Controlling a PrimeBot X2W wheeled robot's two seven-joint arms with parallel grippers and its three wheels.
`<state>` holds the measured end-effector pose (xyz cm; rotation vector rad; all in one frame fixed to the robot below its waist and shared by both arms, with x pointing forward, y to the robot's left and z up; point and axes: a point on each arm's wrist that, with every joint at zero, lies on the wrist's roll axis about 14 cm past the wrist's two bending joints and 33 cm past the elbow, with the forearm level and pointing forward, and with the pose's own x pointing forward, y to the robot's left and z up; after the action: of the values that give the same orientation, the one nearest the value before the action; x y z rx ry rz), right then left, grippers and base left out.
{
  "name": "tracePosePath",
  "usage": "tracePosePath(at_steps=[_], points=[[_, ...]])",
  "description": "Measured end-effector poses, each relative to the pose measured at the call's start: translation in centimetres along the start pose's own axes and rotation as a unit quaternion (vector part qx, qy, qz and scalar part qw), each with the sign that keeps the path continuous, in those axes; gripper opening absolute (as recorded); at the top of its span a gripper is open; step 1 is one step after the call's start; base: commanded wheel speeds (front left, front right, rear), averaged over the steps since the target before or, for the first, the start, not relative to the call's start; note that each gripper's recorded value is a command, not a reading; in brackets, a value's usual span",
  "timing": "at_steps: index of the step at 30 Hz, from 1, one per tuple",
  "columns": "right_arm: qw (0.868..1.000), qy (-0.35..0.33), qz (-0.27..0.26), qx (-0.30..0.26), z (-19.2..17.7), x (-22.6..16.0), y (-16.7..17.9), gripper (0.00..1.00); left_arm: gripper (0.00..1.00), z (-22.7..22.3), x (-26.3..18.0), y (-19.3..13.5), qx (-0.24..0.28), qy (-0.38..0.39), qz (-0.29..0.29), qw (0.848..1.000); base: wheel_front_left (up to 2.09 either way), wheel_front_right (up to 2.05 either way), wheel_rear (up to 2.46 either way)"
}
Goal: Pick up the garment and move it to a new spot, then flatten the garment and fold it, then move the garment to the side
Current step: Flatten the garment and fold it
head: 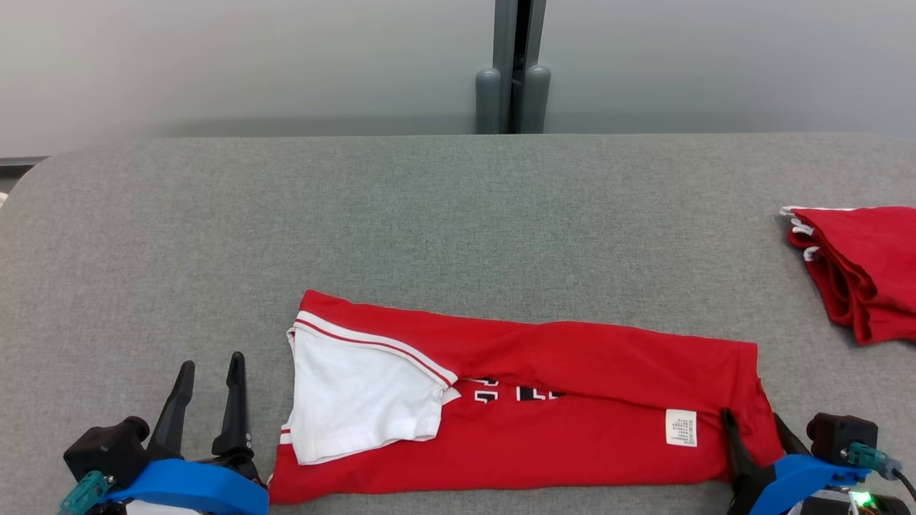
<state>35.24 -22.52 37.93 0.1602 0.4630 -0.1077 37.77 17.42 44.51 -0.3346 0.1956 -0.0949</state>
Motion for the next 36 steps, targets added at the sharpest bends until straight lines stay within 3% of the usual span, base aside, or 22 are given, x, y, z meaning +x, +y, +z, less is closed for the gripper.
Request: tracePosePath(at_steps=[4, 5, 6, 8, 9, 15, 26, 31, 36], points=[[0.999, 0.033, 0.007, 0.01, -1.7, 0.8, 0.6, 1.0, 1.0, -0.2, -0.1, 0.5, -0.004, 0.0, 0.011, 1.0, 0.0, 0.0, 0.0], [0.999, 0.039, 0.01, 0.01, -1.8, 1.0, 0.8, 0.78, 1.0, -0.2, -0.1, 0.7, -0.003, 0.0, 0.013, 1.0, 0.0, 0.0, 0.0], [0.999, 0.043, 0.012, 0.009, -1.8, 1.2, 0.9, 0.46, 1.0, -0.3, -0.1, 0.8, -0.002, 0.0, 0.015, 1.0, 0.0, 0.0, 0.0], [0.999, 0.047, 0.015, 0.01, -1.8, 1.5, 1.2, 0.2, 1.0, -0.3, -0.1, 0.9, -0.001, 0.001, 0.015, 1.0, 0.0, 0.0, 0.0], [0.999, 0.047, 0.017, 0.013, -1.6, 1.6, 1.3, 0.01, 1.0, -0.3, 0.0, 0.8, 0.001, 0.001, 0.015, 1.0, 0.0, 0.0, 0.0], [0.999, 0.029, 0.015, 0.021, 0.0, 1.8, 1.3, 0.0, 1.0, -0.5, 0.7, -0.1, 0.006, 0.002, 0.0, 1.0, 0.0, 0.0, 0.0], [0.996, -0.013, -0.086, 0.018, 4.4, -1.1, -7.1, 0.0, 1.0, -1.0, 1.6, -1.8, 0.009, 0.005, -0.022, 1.0, 0.0, 0.0, 0.0], [0.997, -0.024, -0.058, 0.053, 5.7, -1.1, -5.2, 0.0, 1.0, -1.4, 1.6, -1.7, 0.017, 0.013, -0.021, 1.0, 0.0, 0.0, 0.0], [0.996, -0.023, 0.027, 0.076, 6.4, -0.2, 0.6, 0.0, 1.0, -1.1, 1.4, -1.0, 0.025, 0.008, -0.01, 1.0, 0.0, 0.0, 0.0]])
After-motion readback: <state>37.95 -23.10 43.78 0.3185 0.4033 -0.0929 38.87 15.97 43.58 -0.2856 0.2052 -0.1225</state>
